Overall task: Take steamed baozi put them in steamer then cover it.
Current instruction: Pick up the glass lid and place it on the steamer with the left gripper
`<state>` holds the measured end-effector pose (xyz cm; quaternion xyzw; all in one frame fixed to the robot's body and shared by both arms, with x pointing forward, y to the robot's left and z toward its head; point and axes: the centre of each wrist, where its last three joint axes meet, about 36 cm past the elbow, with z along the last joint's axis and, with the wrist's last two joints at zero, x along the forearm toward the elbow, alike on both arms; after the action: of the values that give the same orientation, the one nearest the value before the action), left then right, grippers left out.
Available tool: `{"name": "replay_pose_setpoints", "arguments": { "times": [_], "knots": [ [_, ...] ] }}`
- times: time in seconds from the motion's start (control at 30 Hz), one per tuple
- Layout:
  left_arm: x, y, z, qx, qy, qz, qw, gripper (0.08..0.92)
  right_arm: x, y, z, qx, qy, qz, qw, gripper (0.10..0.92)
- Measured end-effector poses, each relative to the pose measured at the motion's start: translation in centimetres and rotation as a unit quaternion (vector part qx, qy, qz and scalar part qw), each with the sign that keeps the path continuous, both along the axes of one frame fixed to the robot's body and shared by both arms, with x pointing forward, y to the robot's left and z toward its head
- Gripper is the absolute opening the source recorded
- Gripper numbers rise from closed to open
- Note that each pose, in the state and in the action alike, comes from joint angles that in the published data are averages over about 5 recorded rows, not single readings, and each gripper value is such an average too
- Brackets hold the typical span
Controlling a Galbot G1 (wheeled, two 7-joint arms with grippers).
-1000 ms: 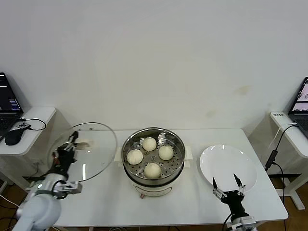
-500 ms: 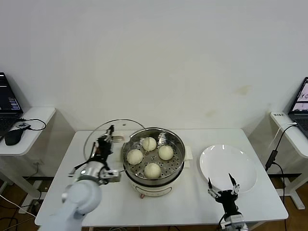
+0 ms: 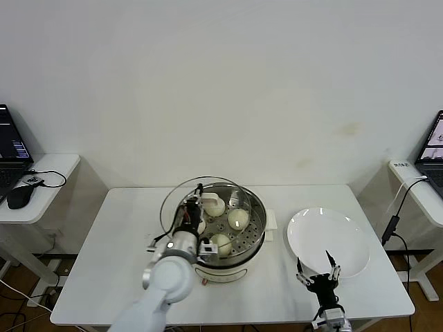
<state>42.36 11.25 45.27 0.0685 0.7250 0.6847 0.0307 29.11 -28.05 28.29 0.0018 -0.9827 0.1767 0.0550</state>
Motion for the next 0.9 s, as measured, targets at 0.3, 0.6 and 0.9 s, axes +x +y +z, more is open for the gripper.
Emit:
{"name": "replay_pose_setpoints", "arguments": {
  "times": [0.3, 0.6, 0.9],
  "knots": [
    [-0.2, -3.1, -0.8, 0.002, 0.005, -0.004, 1.000, 0.146, -0.1, 0.2, -0.4, -0.004, 0.005, 0.005, 1.000, 0.823],
    [-0.7, -4.4, -1.1, 0.003, 0.006, -0.005, 1.000, 0.146, -0.2, 0.5, -0.6, -0.004, 0.007, 0.010, 1.000, 0.823],
    [-0.7, -4.3, -1.5, 0.010, 0.008, 0.002, 1.000, 0.146, -0.4, 0.7, -0.7, -0.006, 0.010, 0.015, 1.000, 0.823]
  ]
}}
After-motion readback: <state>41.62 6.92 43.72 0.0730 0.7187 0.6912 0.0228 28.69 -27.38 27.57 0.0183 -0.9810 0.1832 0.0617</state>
